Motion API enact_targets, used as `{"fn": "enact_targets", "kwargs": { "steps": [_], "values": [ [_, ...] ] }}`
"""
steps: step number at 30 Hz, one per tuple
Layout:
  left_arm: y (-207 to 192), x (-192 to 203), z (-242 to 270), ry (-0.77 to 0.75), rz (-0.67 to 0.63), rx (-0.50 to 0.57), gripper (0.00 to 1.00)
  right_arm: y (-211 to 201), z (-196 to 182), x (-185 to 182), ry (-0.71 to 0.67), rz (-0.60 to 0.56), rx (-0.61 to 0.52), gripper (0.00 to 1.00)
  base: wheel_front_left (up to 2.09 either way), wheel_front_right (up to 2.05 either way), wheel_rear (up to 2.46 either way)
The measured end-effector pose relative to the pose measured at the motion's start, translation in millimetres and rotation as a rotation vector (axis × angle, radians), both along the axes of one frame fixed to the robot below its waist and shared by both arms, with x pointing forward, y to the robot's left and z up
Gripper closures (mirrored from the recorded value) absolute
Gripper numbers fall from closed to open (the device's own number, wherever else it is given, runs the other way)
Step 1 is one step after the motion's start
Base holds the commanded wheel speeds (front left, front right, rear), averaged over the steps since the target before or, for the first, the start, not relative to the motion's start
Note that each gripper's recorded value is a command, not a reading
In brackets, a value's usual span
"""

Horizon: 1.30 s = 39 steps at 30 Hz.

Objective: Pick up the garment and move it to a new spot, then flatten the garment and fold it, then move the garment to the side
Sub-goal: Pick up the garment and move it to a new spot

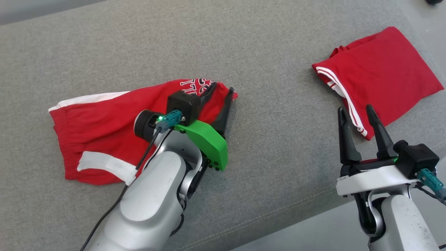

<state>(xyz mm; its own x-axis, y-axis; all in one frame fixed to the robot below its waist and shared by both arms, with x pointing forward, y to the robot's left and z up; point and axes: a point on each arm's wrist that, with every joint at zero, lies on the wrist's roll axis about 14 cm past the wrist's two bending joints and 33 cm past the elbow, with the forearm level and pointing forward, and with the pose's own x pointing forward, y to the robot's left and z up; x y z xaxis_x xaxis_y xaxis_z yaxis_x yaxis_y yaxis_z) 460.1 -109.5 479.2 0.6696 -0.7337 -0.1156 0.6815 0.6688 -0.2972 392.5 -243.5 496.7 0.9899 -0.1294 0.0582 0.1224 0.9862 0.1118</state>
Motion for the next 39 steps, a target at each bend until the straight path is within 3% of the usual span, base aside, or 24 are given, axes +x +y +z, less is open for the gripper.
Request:
{"fn": "enact_targets", "kwargs": {
  "steps": [5,9,27,34,39],
  "values": [
    [-20.5,-15.7,-9.6,0.033,-0.094,-0.041,0.00,-9.4,-7.2,0.4,0.022,-0.027,-0.008,0.00,0.00,0.00,0.00],
    [-16.9,-18.9,7.3,0.002,-0.087,-0.104,0.00,-5.0,-2.0,8.9,0.003,-0.010,-0.022,0.00,0.00,0.00,0.00],
    [189.5,40.9,87.7,-0.302,0.583,-0.200,0.00,47.0,10.5,38.9,-0.054,0.143,-0.015,0.00,0.00,0.00,0.00],
    [255.9,24.4,92.2,-0.351,0.751,-0.153,0.00,58.9,17.4,36.1,-0.068,0.177,-0.015,0.00,0.00,0.00,0.00],
    [274.9,-6.1,75.7,-0.353,0.786,-0.047,0.00,62.7,16.8,25.0,-0.059,0.190,-0.019,0.00,0.00,0.00,0.00]
  ]
}}
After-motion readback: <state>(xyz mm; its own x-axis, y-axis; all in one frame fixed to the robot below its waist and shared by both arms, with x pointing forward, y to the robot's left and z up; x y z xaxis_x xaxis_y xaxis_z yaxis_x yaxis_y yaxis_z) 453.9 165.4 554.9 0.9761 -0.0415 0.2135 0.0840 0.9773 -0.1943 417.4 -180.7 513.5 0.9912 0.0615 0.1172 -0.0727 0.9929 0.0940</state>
